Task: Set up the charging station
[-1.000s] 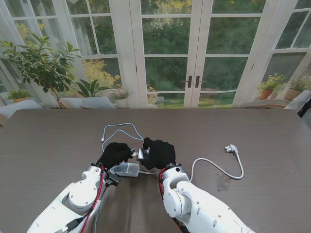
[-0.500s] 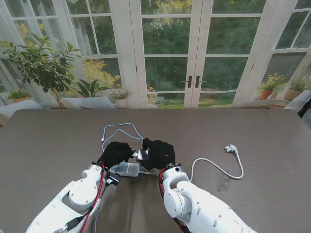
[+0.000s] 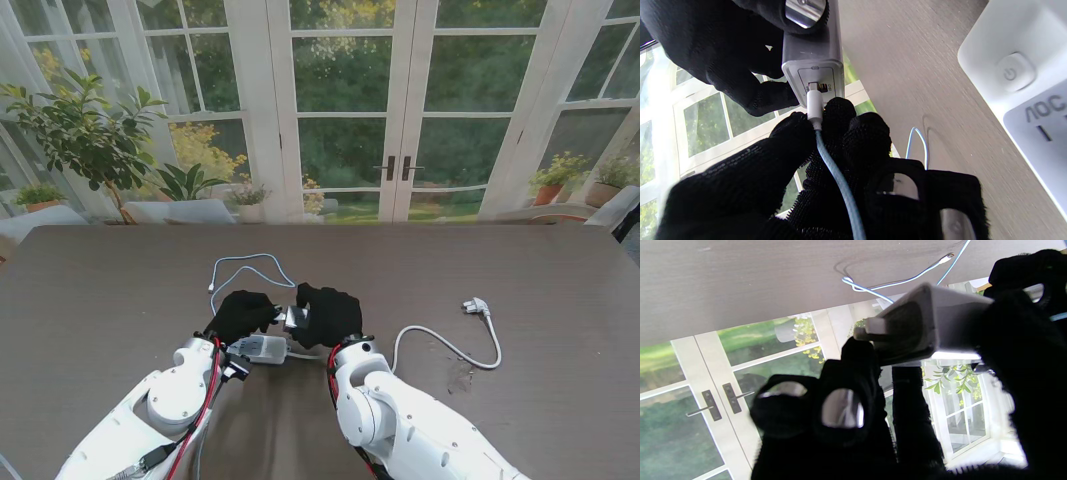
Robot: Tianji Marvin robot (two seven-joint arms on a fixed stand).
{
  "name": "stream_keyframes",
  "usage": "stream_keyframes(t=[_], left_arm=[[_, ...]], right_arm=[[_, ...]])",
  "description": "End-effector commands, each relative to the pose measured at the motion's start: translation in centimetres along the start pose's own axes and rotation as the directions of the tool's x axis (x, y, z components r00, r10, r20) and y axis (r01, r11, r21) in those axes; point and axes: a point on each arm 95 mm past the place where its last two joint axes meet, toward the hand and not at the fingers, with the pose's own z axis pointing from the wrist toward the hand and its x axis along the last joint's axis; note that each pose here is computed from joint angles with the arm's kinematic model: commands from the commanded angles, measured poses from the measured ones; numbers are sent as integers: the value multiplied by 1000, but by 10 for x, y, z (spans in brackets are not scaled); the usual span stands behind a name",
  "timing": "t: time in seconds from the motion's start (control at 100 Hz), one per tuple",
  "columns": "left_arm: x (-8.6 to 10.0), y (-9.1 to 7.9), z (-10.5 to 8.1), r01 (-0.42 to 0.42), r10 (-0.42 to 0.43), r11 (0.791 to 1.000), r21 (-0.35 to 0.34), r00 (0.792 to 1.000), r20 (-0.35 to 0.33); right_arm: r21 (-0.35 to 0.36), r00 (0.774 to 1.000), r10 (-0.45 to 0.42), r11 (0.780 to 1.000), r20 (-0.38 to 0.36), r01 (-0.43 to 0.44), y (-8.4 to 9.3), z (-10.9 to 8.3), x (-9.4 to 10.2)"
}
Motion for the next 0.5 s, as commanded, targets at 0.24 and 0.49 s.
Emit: stream_keyframes(t=[0.24, 0.49], left_arm=[[5, 16, 4, 26, -27, 999, -23, 1000, -15], [7, 20, 8, 28, -29, 999, -47, 999, -19]], right_arm=[[-6, 997, 82, 997, 14, -82, 6, 4, 23], [-4, 996, 91, 996, 6, -91, 6, 3, 25]])
